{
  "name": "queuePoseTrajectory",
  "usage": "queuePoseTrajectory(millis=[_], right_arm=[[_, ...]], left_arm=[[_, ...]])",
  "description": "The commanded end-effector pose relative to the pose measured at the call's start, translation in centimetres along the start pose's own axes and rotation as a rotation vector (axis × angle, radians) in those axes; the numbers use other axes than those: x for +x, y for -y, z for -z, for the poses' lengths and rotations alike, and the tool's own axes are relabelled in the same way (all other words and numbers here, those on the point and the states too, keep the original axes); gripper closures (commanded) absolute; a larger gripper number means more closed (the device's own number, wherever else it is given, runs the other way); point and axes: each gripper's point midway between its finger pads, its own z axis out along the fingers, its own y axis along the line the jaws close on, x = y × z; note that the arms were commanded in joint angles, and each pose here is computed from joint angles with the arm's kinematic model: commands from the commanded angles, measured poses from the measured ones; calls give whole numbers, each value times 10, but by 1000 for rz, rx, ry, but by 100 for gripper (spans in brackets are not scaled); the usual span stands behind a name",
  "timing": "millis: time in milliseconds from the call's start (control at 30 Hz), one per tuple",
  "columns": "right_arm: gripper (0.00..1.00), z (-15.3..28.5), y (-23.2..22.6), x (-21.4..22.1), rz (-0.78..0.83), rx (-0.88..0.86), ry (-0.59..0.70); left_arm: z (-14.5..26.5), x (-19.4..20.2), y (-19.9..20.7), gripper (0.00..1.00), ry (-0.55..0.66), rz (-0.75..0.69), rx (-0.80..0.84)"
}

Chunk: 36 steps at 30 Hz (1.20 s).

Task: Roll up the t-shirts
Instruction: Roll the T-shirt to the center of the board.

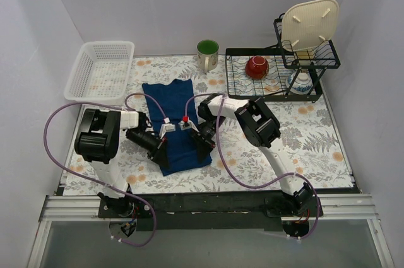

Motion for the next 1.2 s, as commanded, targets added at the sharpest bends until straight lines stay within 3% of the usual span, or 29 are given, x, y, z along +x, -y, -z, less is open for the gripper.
queuePoseTrajectory(millis=[0, 167, 300, 533, 667, 800, 900, 1167], right_arm=[[87, 17, 29, 19, -87, 45, -35], [86, 16, 52, 24, -164, 53, -30], [85, 14, 61, 28, -211, 56, -40], [86, 10, 79, 44, -310, 77, -89], [86, 8, 85, 47, -334, 86, -93], [87, 6, 91, 53, -355, 91, -101], [87, 6, 94, 55, -360, 95, -107], [87, 6, 94, 54, -357, 91, -101]], left_arm=[[12, 10, -34, 96, -48, 34, -86], [9, 19, -41, 80, -58, 96, -84], [21, 14, -47, 69, -16, 53, -172], [61, -16, -23, 57, 114, -252, -393], [79, -45, 10, 48, 227, -594, -572], [75, -56, 37, 41, 278, -870, -660], [64, -55, 40, 39, 268, -998, -682], [32, -41, 26, 39, 183, -1031, -582]])
